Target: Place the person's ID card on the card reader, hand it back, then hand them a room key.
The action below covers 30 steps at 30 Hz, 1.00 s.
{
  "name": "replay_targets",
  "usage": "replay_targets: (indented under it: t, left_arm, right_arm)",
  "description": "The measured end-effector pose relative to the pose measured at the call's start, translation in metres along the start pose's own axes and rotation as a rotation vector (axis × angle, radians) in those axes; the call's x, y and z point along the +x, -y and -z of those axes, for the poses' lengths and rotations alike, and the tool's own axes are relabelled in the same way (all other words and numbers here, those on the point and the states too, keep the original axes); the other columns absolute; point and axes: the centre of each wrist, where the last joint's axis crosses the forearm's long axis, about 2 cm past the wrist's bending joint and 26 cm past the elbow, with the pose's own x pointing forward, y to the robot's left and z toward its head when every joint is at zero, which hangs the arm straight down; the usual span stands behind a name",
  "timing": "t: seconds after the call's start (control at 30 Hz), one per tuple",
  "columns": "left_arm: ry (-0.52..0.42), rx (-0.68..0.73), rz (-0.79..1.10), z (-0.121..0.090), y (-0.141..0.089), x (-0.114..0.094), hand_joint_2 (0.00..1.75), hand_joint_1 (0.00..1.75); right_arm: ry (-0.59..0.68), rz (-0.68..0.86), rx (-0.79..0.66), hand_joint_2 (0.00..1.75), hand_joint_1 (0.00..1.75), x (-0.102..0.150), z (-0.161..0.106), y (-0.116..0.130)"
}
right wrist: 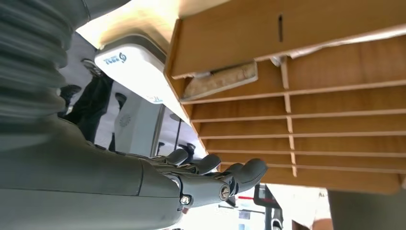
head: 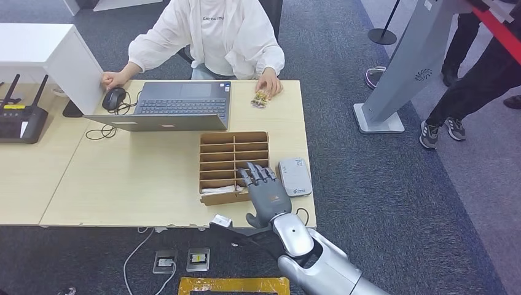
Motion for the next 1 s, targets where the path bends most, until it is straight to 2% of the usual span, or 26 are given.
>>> replay_targets:
  t: [0.3,1.0]
  left_arm:
    - [-0.008,0.007,-0.008,-0.002,0.003,-0.001,0.00,0.00]
    - [0.000,-0.004,0.004,-0.002,0.003,-0.001,0.00,0.00]
  right_arm:
    - [-0.040,-0.014,0.018,1.75,0.00,-0.010,0.000,-0.006]
    - [-0.124,-0.041,-0.043,1.75,0.00,-0.022,0.000,-0.007]
